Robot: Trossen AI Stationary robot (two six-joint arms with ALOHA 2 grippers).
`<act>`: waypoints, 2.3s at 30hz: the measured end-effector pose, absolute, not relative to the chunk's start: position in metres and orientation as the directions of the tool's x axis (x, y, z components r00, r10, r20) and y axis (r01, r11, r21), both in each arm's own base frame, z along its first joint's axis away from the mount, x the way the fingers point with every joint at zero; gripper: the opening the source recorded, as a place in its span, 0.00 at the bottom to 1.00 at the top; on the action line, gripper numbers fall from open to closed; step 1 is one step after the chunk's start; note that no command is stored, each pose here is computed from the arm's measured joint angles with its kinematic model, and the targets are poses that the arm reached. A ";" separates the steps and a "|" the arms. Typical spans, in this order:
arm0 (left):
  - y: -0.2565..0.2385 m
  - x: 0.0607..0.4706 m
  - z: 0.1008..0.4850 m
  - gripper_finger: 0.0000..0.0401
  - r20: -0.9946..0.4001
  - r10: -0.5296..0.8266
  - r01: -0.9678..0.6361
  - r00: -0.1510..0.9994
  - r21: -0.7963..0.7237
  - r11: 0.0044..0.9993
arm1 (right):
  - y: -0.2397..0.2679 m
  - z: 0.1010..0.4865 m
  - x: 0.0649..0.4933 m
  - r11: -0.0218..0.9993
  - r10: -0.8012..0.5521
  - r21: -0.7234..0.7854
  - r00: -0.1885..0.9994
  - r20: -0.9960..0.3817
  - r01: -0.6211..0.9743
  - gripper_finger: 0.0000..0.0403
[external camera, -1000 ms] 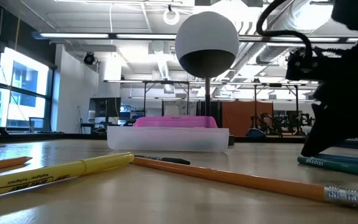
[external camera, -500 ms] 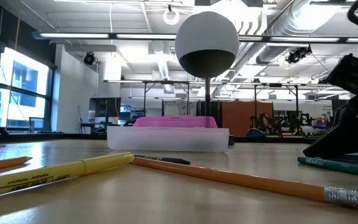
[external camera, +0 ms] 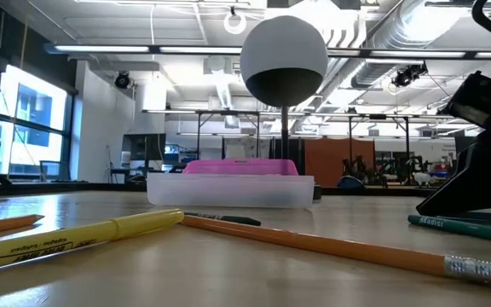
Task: Pick & place school supplies into a supply box
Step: Put the blue pencil into the pink supply box
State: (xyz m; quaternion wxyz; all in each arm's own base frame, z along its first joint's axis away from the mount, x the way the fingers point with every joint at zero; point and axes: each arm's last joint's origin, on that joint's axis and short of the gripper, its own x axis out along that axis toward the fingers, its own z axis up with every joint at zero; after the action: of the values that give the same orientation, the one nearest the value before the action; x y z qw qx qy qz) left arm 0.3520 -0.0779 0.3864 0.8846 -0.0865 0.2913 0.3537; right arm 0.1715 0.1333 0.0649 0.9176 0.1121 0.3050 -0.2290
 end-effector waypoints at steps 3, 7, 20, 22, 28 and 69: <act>-0.078 0.352 0.386 0.15 -0.577 0.575 -0.676 0.580 0.053 0.735 | 0.133 0.065 0.171 0.877 -0.353 0.047 0.708 -0.612 0.478 0.27; -0.078 0.352 0.386 0.15 -0.577 0.575 -0.676 0.580 0.054 0.735 | 0.132 0.065 0.171 0.876 -0.368 0.029 0.706 -0.605 0.481 0.25; -0.078 0.352 0.386 0.15 -0.580 0.576 -0.675 0.577 0.058 0.735 | 0.130 0.063 0.168 0.875 -0.389 -0.014 0.687 -0.614 0.483 0.22; -0.078 0.351 0.386 0.15 -0.581 0.576 -0.675 0.575 0.060 0.735 | 0.130 0.063 0.168 0.875 -0.390 -0.013 0.687 -0.613 0.484 0.22; -0.078 0.352 0.386 0.15 -0.591 0.562 -0.668 0.579 0.051 0.743 | 0.129 0.063 0.168 0.873 -0.392 -0.012 0.687 -0.612 0.487 0.22; -0.076 0.341 0.396 0.15 -0.597 0.537 -0.630 0.597 0.067 0.774 | 0.035 0.195 0.349 0.931 -0.119 -0.365 0.930 -0.347 -0.017 0.00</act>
State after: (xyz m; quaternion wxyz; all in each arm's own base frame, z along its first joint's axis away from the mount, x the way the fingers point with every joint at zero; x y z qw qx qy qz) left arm 0.3412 -0.0759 0.3961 0.8903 -0.0756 0.3073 0.3275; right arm 0.3495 0.0350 0.1949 0.9650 -0.1838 0.1851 -0.0266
